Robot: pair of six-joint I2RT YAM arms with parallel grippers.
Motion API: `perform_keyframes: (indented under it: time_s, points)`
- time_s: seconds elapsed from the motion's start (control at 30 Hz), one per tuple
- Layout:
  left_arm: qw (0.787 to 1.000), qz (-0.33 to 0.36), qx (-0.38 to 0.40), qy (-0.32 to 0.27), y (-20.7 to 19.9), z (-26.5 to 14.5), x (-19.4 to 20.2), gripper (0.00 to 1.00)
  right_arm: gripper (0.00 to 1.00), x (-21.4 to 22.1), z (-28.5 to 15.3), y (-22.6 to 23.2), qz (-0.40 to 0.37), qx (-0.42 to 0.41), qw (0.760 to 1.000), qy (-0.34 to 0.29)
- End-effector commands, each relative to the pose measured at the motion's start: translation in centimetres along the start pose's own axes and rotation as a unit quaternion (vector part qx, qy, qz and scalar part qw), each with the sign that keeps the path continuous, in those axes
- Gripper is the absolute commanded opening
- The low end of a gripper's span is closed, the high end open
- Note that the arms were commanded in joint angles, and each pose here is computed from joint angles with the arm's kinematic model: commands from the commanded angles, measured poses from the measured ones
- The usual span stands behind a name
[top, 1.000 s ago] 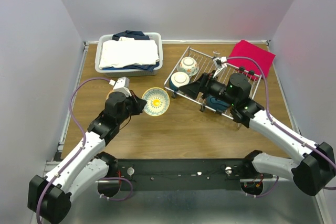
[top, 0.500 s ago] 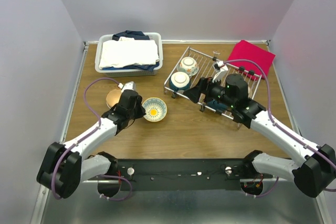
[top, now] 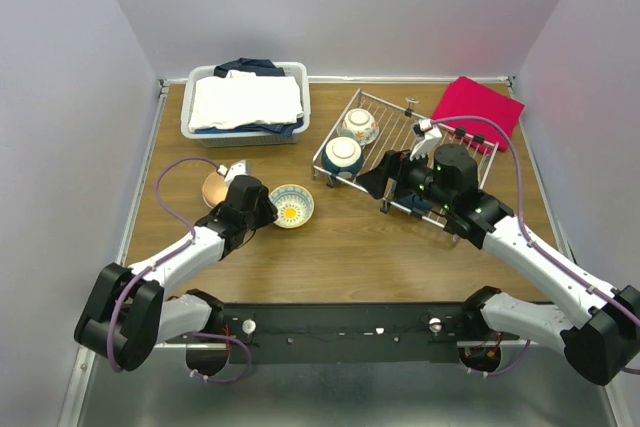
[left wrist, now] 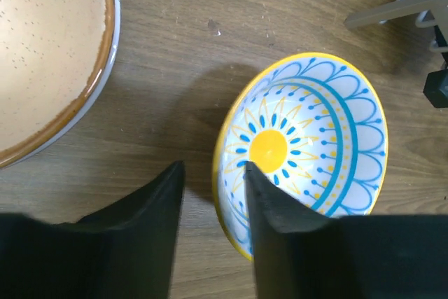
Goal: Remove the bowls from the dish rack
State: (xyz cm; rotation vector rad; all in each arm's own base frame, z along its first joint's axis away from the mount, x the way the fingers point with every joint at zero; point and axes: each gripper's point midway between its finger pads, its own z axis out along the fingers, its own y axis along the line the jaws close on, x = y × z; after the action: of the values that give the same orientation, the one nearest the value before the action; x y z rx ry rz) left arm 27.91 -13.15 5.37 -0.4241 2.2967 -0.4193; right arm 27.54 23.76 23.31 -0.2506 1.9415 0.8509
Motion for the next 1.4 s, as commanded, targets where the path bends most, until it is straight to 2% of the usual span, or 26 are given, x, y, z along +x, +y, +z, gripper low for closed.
perform_keyframes:
  time_s: [0.0, 0.03, 0.07, 0.13, 0.17, 0.37, 0.43, 0.57, 0.7, 0.9, 1.07, 1.37]
  points:
    - [0.999, 0.002, -0.003, -0.038, -0.1, -0.9, -2.0, 0.59, 1.00, 0.3, 0.3, -2.1, 0.016, 0.058, 0.998, -0.005]
    - [0.999, 0.004, -0.001, -0.042, -0.3, -1.4, -2.4, 0.61, 1.00, 0.0, 0.4, -2.3, 0.021, 0.064, 0.998, -0.011]
    - [0.999, 0.007, 0.001, -0.044, -0.4, -1.7, -2.6, 0.69, 1.00, -0.3, 0.5, -2.4, 0.026, 0.070, 0.997, -0.017]
    - [0.998, 0.016, 0.011, -0.060, -1.0, -2.7, -3.8, 0.75, 1.00, -0.8, 1.1, -2.6, 0.024, 0.076, 0.997, -0.021]
    - [0.998, 0.021, 0.006, -0.057, -0.8, -3.2, -3.8, 0.82, 1.00, -1.0, 1.3, -3.2, 0.023, 0.091, 0.995, -0.024]
    - [0.993, 0.069, 0.022, -0.090, -1.4, -7.2, -6.2, 0.95, 1.00, -2.3, 4.1, -4.5, 0.025, 0.114, 0.993, -0.015]
    - [0.990, 0.082, 0.032, -0.111, -1.6, -8.8, -7.1, 0.95, 1.00, -2.8, 5.4, -4.9, 0.009, 0.120, 0.993, -0.006]
    - [0.981, 0.123, 0.031, -0.148, -0.9, -11.6, -8.3, 0.96, 1.00, -3.7, 7.4, -6.6, -0.086, 0.137, 0.987, 0.020]
    - [0.971, 0.155, 0.029, -0.179, 0.1, -13.3, -8.7, 0.97, 1.00, -5.4, 9.0, -8.9, -0.109, 0.173, 0.979, 0.020]
    - [0.964, 0.145, 0.058, -0.214, 0.3, -14.5, -8.5, 0.99, 1.00, -7.2, 12.3, -12.6, -0.141, 0.228, 0.963, 0.023]
    - [0.956, 0.151, 0.055, -0.247, 0.5, -15.4, -9.5, 0.99, 1.00, -7.2, 14.3, -16.1, -0.138, 0.288, 0.947, 0.028]
    - [0.955, 0.152, 0.048, -0.249, 0.7, -15.4, -9.6, 0.99, 1.00, -4.7, 16.7, -21.2, -0.108, 0.366, 0.924, 0.043]
